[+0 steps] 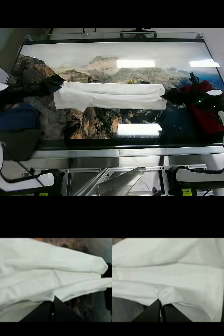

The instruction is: Fold the shirts.

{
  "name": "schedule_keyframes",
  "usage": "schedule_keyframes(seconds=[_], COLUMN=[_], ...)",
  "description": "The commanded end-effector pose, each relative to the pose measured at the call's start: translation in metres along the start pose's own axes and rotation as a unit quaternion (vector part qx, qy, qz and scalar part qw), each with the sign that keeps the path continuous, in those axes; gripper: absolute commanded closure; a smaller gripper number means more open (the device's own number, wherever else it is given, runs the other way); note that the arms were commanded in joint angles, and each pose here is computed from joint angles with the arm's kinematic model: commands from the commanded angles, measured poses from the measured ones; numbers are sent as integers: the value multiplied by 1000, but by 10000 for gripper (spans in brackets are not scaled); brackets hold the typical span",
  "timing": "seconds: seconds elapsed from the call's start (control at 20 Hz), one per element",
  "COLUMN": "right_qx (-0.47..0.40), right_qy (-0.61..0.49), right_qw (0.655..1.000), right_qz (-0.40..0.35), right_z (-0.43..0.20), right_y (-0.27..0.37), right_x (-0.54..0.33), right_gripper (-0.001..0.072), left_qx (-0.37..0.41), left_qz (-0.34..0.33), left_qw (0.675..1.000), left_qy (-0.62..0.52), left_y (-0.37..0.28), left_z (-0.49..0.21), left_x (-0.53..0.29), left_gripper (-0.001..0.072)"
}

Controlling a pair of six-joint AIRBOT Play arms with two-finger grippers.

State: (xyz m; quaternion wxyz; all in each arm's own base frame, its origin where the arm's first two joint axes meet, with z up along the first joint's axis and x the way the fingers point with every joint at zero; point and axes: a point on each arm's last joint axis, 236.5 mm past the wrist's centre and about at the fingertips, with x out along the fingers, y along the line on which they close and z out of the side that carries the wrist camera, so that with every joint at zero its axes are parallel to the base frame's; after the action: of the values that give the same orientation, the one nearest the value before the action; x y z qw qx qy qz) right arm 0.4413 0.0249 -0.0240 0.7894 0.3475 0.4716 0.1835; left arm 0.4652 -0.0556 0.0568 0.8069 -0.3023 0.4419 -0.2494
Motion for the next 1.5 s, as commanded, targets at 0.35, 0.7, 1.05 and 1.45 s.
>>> schedule_keyframes(seconds=[0.35,0.7,1.05,1.45], right_qx=[-99,-62,-61,-71], right_qy=[-26,25,67,66], right_qw=[992,994,995,994], right_qz=[-75,-90,-32,54], right_z=[58,41,15,42], right_y=[-62,-88,-61,23], right_x=[37,41,74,44], right_gripper=[335,63,474,693], left_qx=[10,61,45,114], left_qz=[-26,-33,-68,-12], left_qw=[999,997,995,977], left_qy=[26,-16,61,182], left_y=[63,34,13,-66], left_z=[66,118,80,-5], left_x=[80,32,40,151], left_gripper=[371,375,711,712])
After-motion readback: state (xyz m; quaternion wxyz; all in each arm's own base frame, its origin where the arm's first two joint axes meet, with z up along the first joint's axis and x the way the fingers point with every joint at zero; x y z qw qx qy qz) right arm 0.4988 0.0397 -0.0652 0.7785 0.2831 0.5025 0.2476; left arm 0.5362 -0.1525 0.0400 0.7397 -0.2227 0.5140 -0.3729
